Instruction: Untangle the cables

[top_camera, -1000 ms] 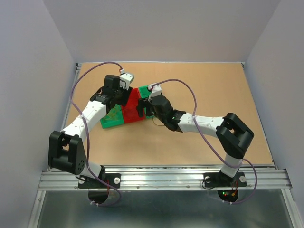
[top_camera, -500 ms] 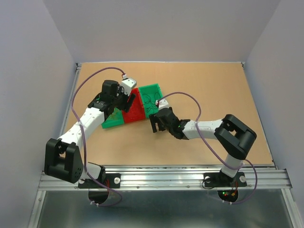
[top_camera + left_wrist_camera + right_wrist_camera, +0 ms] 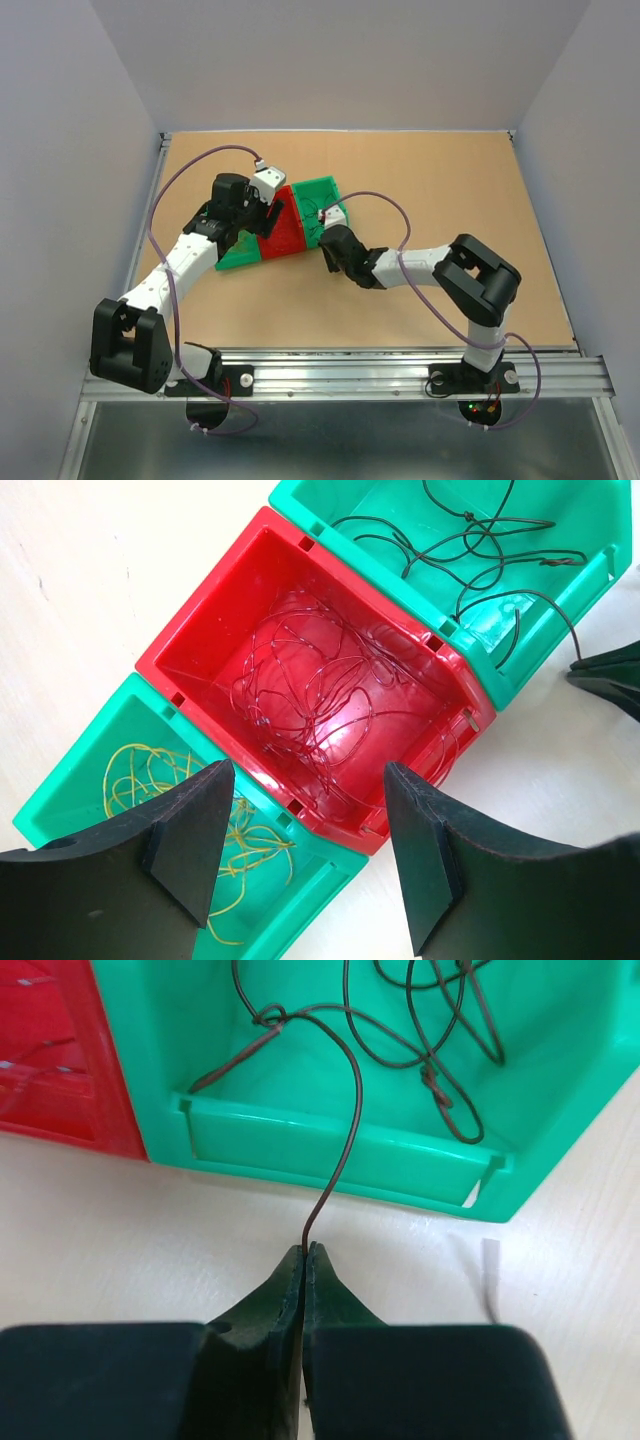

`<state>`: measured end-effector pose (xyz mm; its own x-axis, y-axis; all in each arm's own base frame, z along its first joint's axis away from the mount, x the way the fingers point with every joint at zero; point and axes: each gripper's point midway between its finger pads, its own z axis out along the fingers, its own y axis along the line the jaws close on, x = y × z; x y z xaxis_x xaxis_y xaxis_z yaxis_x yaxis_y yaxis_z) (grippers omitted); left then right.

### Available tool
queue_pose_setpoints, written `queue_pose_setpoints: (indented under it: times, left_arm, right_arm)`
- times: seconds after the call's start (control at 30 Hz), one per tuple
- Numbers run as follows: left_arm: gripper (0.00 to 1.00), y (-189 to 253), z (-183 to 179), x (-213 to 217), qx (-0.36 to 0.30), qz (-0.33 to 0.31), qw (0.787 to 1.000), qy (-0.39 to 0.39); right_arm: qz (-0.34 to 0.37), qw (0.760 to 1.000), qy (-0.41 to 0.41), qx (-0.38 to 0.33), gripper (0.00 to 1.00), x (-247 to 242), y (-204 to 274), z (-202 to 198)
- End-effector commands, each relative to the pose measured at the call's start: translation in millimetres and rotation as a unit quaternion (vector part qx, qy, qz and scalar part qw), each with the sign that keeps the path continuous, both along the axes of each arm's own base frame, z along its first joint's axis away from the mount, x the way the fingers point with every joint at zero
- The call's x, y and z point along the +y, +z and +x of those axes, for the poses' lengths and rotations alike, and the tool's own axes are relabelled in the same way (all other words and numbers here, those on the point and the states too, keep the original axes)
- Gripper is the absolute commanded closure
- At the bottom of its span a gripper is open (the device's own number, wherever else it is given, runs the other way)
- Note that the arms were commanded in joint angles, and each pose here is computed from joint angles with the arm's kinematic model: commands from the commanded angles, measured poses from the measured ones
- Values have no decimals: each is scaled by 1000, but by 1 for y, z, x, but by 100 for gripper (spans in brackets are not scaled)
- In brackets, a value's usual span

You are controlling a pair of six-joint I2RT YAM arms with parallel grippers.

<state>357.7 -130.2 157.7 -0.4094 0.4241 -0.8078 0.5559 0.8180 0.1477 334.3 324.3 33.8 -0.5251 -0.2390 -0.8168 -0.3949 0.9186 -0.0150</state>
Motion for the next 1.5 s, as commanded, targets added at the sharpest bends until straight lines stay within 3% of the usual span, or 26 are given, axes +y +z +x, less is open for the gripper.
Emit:
queue_pose_setpoints:
  times: [0.0,0.23,0.53,0.87,1.03,1.3,1.4,1.43,1.47]
  left_arm:
    - [28,19,1,-2,-36,-16,999,-8]
    - [28,15,-1,-2,-32,-15,999,-8]
    - [29,10,-2,-2,-30,-13,999,-11]
    - [29,9,-4,-2,-31,-14,999,-14]
    - [29,9,-5,-3,-31,-15,999,-16]
    - [29,8,-4,-2,-33,-13,999,-16]
    - [29,8,-4,-1,-34,-12,999,-13]
    - [28,9,-4,-1,-37,-13,999,-12]
    - [28,10,-4,0,-38,-12,999,-10]
  right_arm:
    - [52,997,36,-39,100,15,60,3]
    - [140,981,122,-54,99,46,140,8]
    - [244,956,161,-13,100,60,176,53]
    - [297,941,160,37,99,69,154,84]
    - [346,921,171,49,100,63,145,92]
    - [260,962,72,40,99,25,93,131]
    - [245,967,64,32,73,19,91,131]
    - [243,968,60,25,51,15,97,129]
    - [238,969,57,27,46,13,92,128]
